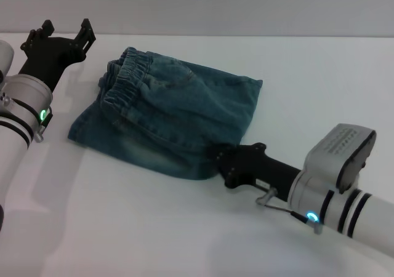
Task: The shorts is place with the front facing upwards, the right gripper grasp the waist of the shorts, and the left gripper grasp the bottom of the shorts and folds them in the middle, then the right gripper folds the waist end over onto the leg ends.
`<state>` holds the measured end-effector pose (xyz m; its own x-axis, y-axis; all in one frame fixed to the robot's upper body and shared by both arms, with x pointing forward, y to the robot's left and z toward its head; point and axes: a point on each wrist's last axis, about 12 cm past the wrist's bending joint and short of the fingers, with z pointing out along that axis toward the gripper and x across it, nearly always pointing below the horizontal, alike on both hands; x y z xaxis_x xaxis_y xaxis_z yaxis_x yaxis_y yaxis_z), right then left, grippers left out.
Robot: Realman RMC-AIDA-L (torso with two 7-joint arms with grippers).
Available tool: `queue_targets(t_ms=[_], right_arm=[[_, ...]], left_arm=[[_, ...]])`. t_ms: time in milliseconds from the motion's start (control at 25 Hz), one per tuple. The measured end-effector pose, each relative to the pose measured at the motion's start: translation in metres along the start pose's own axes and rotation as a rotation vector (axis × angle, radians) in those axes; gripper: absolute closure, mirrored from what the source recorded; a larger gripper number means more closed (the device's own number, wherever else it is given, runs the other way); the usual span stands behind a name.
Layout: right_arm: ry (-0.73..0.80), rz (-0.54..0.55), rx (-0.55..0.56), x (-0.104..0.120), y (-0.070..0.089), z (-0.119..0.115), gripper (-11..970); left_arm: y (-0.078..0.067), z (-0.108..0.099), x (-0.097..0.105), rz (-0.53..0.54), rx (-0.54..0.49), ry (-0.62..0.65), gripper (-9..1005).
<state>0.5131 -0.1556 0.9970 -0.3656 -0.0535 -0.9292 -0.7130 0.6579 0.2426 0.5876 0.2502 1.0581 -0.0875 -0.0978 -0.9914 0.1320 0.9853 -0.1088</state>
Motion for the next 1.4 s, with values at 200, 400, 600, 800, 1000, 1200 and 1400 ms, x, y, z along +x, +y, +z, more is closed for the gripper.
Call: queue_targets(t_ms=[200,400,600,800,1000,1200,1400], right_arm=[[0.000,0.046,0.060,-0.002,-0.018,-0.006,961],[-0.017,0.054,0.123,-0.005,-0.032,-0.012,957],[-0.042,0.054,0.202,-0.010,-0.051,-0.019,953],[-0.066,0.042,0.273,-0.015,-0.070,-0.030,949],[-0.259,-0.059,0.252,-0.015,-0.059,-0.058,945],[-0.554,-0.272,0.666,-0.011,-0.047,-0.112,941],[-0.598,-0.406,0.947,-0.002,-0.047,-0.157,936]], left_arm=[[-0.001,0.000,0.000,0.003,0.004,0.002,206],[-0.002,0.000,0.000,0.004,0.008,0.003,206],[-0.007,0.000,0.002,0.008,0.027,0.012,206],[-0.008,-0.002,0.005,0.003,0.037,0.021,206],[-0.004,-0.009,0.008,0.002,0.029,0.007,205],[0.005,-0.019,0.009,0.010,0.008,-0.050,205],[0.018,-0.040,0.019,0.076,0.006,-0.133,205]])
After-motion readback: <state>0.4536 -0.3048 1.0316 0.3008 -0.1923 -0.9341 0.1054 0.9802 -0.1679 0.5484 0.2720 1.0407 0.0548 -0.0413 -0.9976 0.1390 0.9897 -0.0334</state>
